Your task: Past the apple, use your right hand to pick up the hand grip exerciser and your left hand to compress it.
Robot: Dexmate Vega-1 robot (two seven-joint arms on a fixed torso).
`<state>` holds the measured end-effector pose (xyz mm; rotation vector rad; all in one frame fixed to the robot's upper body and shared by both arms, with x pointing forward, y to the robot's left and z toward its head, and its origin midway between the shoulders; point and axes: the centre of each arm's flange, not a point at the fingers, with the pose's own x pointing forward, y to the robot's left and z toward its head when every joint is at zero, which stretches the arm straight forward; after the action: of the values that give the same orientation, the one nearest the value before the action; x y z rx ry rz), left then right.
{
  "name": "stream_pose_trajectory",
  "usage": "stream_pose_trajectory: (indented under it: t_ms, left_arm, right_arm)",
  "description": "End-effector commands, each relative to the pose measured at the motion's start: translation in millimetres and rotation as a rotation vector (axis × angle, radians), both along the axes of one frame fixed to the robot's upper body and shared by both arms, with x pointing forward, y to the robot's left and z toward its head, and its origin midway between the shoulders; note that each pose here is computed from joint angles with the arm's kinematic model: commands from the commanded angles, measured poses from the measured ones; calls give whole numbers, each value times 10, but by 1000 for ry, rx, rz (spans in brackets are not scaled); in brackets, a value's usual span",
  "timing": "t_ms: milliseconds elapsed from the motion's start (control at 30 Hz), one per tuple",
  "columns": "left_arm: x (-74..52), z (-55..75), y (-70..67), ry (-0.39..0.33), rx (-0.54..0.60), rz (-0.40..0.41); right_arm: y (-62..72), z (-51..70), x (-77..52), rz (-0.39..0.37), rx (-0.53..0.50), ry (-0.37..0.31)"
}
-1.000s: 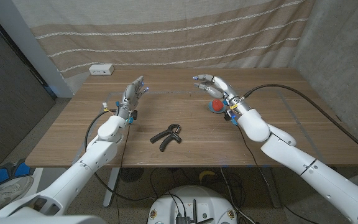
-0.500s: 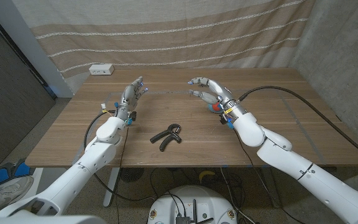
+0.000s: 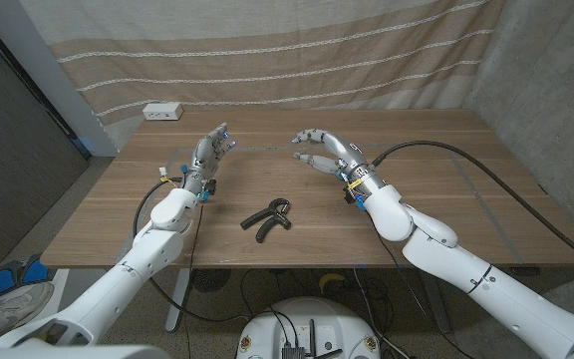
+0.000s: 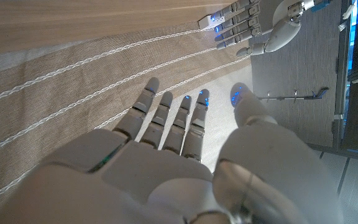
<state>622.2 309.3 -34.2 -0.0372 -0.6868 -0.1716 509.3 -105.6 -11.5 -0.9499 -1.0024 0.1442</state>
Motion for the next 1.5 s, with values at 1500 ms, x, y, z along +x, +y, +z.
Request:
stream_pose_trajectory:
  t_ms: [1500]
  left_arm:
    - [-12, -45, 129, -4, 3, -18]
  right_arm:
    - [435, -293, 186, -64, -207, 86]
